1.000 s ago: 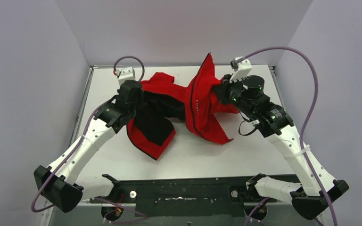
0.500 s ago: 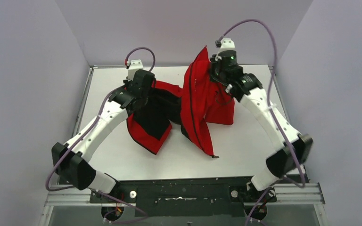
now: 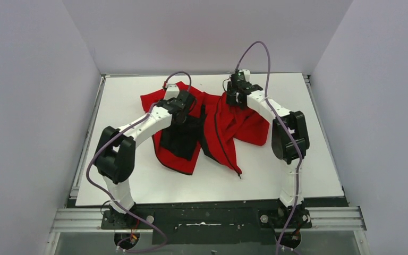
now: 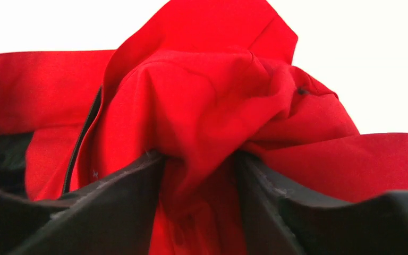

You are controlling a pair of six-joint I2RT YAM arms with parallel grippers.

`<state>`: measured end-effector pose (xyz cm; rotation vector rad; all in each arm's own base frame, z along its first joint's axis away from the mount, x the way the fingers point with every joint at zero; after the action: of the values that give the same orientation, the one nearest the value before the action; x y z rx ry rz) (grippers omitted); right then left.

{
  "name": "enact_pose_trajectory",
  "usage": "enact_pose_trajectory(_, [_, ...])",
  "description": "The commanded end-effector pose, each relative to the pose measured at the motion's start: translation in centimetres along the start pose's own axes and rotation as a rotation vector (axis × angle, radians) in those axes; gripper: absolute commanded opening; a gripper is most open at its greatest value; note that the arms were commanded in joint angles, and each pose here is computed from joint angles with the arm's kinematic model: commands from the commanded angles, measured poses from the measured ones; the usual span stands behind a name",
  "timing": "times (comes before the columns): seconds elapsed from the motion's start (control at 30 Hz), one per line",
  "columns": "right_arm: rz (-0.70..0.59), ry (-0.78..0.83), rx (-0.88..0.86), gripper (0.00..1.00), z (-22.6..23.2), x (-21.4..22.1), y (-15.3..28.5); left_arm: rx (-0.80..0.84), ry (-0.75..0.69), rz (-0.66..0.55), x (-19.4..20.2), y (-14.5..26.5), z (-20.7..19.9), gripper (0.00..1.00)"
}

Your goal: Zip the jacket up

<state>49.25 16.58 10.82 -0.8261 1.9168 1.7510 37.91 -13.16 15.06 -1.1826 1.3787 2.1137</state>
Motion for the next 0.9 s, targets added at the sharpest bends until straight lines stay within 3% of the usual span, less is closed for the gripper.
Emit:
enact_pose_trajectory(0.0, [-0.248,-0.095,-0.082,0.60,-0.4,-5.7,6.2,0.024,0.094,-0.045,-2.0,1.6,-1.0,0.28])
enact_pose_trajectory(0.13, [-0.296,-0.112,-0.152,0.77,-0.6,-4.9,10.2,0.106,0.142,-0.041,-3.2,3.5,-0.5,0.53])
enact_pose_trajectory(0.23, [-0.333,-0.124,-0.226,0.81,-0.6,-3.8,13.7,0.148,0.181,-0.046,-4.1,5.3,0.7,0.56])
enact_pose_trajectory(0.47, [-0.392,-0.109,-0.387,0.88,0.7,0.8,19.3,0.304,0.256,-0.010,-3.3,9.0,3.8,0.75])
enact_pose_trajectory(0.87, [-0.315,0.076,-0.652,0.95,5.8,10.4,23.0,0.493,0.471,0.151,5.0,11.7,8.5,0.80])
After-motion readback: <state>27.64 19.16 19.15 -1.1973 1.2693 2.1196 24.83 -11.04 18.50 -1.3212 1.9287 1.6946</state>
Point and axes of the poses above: each gripper's point midway between its finger pads, its own y axis back along the fingers, its own z axis along the line the jaws close on, x = y × z, the point moved 3 cm from there along y, back along the fingers, and after that the axes turned 12 degrees about y, right-handed, at the moved point
